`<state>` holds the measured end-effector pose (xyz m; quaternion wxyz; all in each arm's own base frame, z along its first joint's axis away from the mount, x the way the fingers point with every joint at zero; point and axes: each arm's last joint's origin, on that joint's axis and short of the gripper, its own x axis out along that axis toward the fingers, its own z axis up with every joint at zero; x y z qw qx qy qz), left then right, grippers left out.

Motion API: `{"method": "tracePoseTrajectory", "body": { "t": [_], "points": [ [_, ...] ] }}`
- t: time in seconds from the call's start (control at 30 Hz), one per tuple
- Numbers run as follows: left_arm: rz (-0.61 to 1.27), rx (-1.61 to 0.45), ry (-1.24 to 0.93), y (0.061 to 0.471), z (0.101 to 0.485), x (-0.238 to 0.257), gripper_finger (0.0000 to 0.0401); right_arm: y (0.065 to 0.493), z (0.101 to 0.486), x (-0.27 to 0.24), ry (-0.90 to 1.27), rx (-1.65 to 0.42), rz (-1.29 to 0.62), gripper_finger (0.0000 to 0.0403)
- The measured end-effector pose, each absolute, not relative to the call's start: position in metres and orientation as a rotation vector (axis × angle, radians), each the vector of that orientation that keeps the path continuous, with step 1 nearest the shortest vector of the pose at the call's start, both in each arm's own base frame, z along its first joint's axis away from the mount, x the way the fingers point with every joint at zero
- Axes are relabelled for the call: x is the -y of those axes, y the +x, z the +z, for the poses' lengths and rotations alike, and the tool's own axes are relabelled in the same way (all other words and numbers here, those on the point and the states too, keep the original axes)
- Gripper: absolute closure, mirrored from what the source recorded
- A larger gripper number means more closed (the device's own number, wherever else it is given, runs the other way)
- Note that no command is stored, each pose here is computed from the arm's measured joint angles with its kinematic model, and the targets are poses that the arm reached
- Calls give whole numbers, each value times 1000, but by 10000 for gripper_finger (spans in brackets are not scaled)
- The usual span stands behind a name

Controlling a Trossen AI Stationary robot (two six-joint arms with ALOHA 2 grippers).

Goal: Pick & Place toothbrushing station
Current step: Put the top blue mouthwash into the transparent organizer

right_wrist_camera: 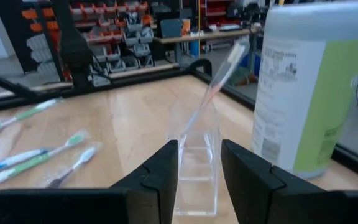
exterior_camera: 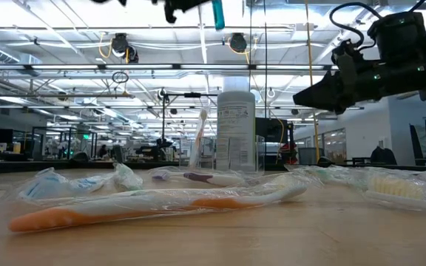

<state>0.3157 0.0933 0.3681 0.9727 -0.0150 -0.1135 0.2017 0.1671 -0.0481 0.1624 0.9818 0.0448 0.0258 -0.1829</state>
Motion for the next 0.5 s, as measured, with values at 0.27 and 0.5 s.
{"method": "tracePoseTrajectory", "body": {
  "t": [0.27,0.5],
  "points": [
    [448,355,-129,334,255,-94,313,167,167,49,99,-6,-369,289],
    [581,149,-126,347,181,-80,313,167,167,49,88,-7,-369,289]
  ]
}}
